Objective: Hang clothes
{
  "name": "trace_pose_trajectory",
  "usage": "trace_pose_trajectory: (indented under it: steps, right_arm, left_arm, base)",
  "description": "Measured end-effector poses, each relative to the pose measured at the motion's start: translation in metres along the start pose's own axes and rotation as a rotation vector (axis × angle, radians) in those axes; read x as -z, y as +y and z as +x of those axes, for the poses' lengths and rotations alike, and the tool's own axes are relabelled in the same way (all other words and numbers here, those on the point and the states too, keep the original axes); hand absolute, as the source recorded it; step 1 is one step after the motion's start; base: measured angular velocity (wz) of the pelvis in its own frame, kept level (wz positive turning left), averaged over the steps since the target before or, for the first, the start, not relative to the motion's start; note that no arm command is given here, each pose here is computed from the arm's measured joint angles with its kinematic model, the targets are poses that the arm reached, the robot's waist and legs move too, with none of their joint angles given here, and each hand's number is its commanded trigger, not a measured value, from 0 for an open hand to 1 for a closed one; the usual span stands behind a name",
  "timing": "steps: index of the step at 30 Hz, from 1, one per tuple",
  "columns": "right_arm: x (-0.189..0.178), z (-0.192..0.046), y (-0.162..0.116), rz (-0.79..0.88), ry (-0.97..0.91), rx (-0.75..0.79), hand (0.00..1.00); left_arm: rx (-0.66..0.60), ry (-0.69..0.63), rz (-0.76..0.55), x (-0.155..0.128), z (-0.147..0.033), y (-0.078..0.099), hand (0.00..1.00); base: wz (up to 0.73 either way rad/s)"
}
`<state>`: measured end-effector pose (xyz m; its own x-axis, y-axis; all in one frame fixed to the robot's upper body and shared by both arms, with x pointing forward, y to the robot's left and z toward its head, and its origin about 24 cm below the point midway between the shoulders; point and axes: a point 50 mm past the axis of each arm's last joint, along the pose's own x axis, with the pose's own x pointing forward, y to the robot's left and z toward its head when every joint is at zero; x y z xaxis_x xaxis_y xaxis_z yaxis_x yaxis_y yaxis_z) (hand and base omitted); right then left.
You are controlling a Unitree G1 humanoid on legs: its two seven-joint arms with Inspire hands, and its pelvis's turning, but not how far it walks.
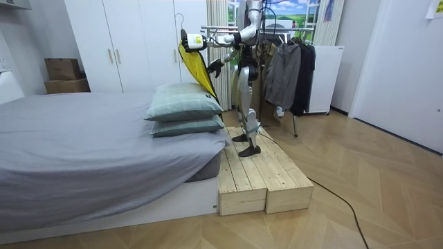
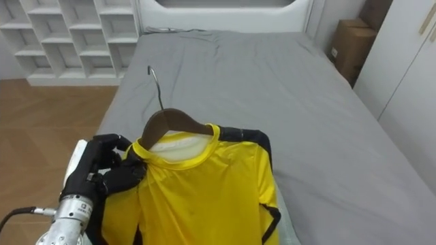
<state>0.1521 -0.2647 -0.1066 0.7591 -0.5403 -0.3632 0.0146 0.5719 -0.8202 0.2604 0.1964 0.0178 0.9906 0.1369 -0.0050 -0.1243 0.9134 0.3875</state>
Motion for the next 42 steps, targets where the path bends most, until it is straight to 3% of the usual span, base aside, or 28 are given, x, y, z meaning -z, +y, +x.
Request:
trace_pose_trajectory:
  steps: [12,25,30,42]
  right_arm:
    - [-0.09,-0.009,-0.041,-0.025,-0.506,0.242,0.0]
    - [-0.119,-0.015,-0.057,-0.005,-0.644,0.232,0.0]
    - [-0.139,-0.022,-0.073,0.018,-0.735,0.261,0.0]
    - [-0.151,-0.029,-0.08,0.08,-0.803,0.247,0.0]
  left_arm:
    - [0.007,-0.056,-0.014,-0.014,-0.003,-0.004,1.0]
    - [0.024,-0.05,0.1,-0.005,-0.014,-0.006,1.0]
    - [0.027,-0.109,0.164,-0.014,-0.014,-0.009,1.0]
    - [0.041,-0.147,0.239,-0.017,-0.016,-0.012,1.0]
  base:
    - [0.0]
    - [-0.04]
    - [-0.02]
    - [0.01]
